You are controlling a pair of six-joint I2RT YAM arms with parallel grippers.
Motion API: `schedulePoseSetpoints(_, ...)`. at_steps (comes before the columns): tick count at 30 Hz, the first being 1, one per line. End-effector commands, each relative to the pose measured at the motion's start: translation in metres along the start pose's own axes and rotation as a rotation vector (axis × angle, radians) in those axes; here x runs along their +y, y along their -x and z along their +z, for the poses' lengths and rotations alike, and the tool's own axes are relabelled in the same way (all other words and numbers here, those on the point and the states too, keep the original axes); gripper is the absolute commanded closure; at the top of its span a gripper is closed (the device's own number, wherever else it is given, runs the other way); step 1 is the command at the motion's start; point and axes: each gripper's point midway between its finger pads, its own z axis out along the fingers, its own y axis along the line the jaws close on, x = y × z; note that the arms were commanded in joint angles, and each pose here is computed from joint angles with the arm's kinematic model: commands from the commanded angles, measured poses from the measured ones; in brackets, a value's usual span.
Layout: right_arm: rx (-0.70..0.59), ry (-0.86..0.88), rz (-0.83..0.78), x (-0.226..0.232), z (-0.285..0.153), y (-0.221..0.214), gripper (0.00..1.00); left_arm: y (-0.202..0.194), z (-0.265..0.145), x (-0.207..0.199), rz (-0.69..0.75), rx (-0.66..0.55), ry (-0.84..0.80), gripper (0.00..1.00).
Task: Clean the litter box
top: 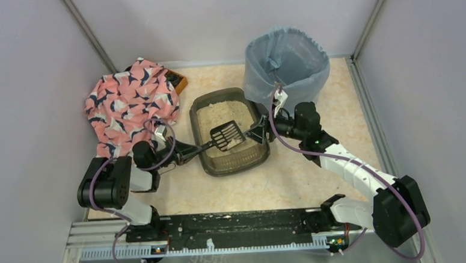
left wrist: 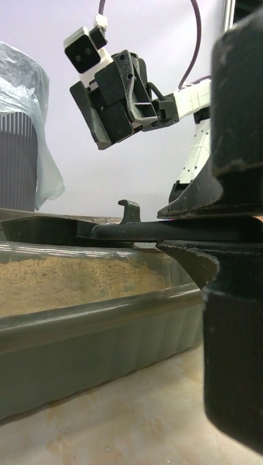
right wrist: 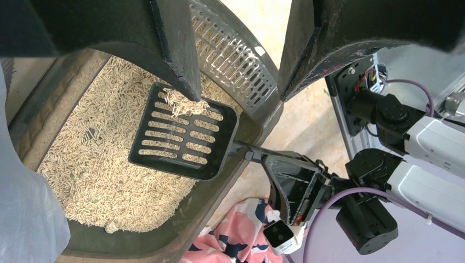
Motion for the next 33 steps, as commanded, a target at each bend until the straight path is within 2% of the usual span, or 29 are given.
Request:
schedulePoseSetpoints(1, -0.057, 0.021, -0.039, 0.004, 0.0, 0.017, 0.46, 0.005, -0.003, -0.004, 0.062, 0.002, -0.01, 1.0)
schedulePoseSetpoints(5, -0.056, 0.02, -0.039, 0.004, 0.0, 0.017, 0.46, 0.015, 0.0, -0.01, 0.119, -0.005, 0.03, 1.0)
schedulePoseSetpoints(6, -0.057, 0.02, -0.038, 0.003, 0.0, 0.016, 0.46, 0.022, 0.002, -0.013, 0.17, -0.014, 0.05, 1.0)
schedulePoseSetpoints(14, -0.057, 0.032, -0.031, 0.004, 0.002, 0.016, 0.46, 0.075, 0.004, -0.026, 0.254, -0.109, 0.328, 1.0)
schedulePoseSetpoints(22, -0.058, 0.03, -0.032, 0.004, 0.002, 0.017, 0.46, 0.098, -0.005, -0.012, 0.372, -0.067, 0.603, 1.0)
schedulePoseSetpoints(27, -0.058, 0.037, -0.03, 0.005, 0.003, 0.017, 0.46, 0.099, -0.003, -0.019, 0.44, -0.04, 0.638, 1.0)
schedulePoseSetpoints(33, -0.063, 0.023, -0.039, 0.002, 0.005, 0.022, 0.46, 0.097, 0.004, -0.04, 0.529, 0.057, 0.59, 1.0)
